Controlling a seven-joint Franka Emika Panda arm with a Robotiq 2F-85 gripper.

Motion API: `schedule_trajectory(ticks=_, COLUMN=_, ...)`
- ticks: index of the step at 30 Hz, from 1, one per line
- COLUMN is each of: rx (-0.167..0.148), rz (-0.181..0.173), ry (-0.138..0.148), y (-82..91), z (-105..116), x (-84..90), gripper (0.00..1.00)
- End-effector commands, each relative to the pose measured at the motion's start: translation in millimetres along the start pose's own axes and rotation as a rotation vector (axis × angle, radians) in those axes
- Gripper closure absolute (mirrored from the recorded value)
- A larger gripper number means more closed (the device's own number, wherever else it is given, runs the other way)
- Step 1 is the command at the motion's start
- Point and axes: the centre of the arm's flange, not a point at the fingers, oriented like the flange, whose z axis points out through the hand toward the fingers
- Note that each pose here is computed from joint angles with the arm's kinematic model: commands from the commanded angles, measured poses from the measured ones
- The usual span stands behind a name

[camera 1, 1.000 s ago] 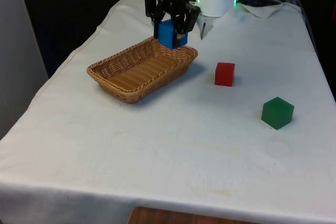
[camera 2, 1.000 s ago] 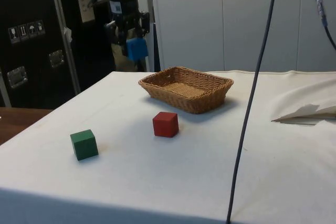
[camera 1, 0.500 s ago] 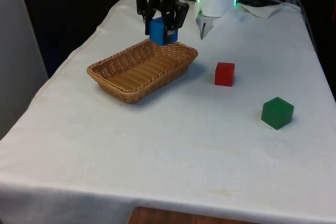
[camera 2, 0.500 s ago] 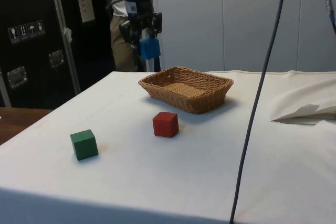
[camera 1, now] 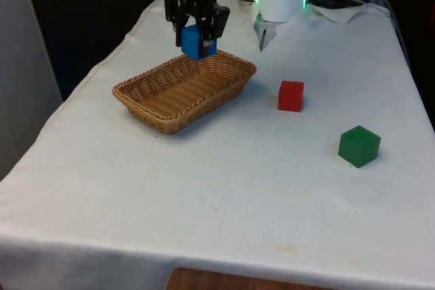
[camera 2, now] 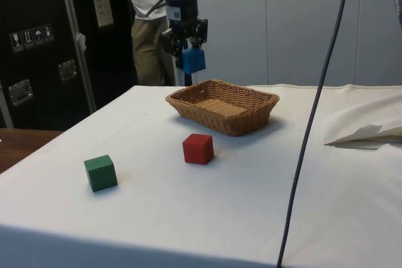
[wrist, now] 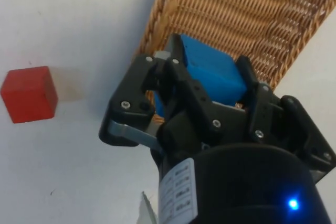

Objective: Pick up the blue cube and place it into the basket.

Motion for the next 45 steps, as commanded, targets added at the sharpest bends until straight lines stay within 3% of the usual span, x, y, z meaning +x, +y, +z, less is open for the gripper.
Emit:
schedule_trajectory(ticks=1, rx=0.015, rz=-0.004, ry=0.009, y=4.1, z=0, x=-2.1, gripper=0.94)
schedule_trajectory(ticks=6, rx=0.016, rz=-0.013, ry=0.017, y=18.8, z=6, x=-6.1, gripper=0.94)
schedule_trajectory(ticks=7, rx=0.002, rz=-0.011, ry=0.010, y=17.7, z=7, x=-4.6, gripper=0.94)
schedule_trajectory(ticks=8, rx=0.017, rz=-0.014, ry=0.017, y=21.7, z=8, x=-7.1, gripper=0.94)
schedule_trajectory(ticks=15, rx=0.013, rz=-0.030, ry=0.026, y=43.5, z=19, x=-12.1, gripper=0.94)
schedule_trajectory(ticks=16, rx=-0.001, rz=-0.026, ry=0.020, y=40.6, z=19, x=-10.0, gripper=0.94)
schedule_trajectory(ticks=17, rx=0.014, rz=-0.032, ry=0.028, y=45.7, z=20, x=-12.4, gripper=0.94)
schedule_trajectory(ticks=24, rx=0.006, rz=-0.053, ry=0.029, y=66.8, z=36, x=-16.4, gripper=0.94)
schedule_trajectory(ticks=25, rx=-0.008, rz=-0.050, ry=0.024, y=65.8, z=33, x=-15.7, gripper=0.94)
schedule_trajectory(ticks=26, rx=0.005, rz=-0.055, ry=0.029, y=69.0, z=37, x=-16.9, gripper=0.94)
schedule_trajectory(ticks=28, rx=0.003, rz=-0.058, ry=0.028, y=72.4, z=42, x=-17.7, gripper=0.94)
schedule_trajectory(ticks=41, rx=-0.006, rz=-0.054, ry=0.011, y=67.0, z=63, x=-14.1, gripper=0.94)
schedule_trajectory(ticks=42, rx=-0.021, rz=-0.055, ry=0.008, y=68.9, z=62, x=-13.7, gripper=0.94)
schedule_trajectory(ticks=43, rx=-0.006, rz=-0.051, ry=0.006, y=65.2, z=68, x=-13.0, gripper=0.94)
schedule_trajectory(ticks=45, rx=-0.006, rz=-0.049, ry=0.003, y=64.4, z=73, x=-11.5, gripper=0.94)
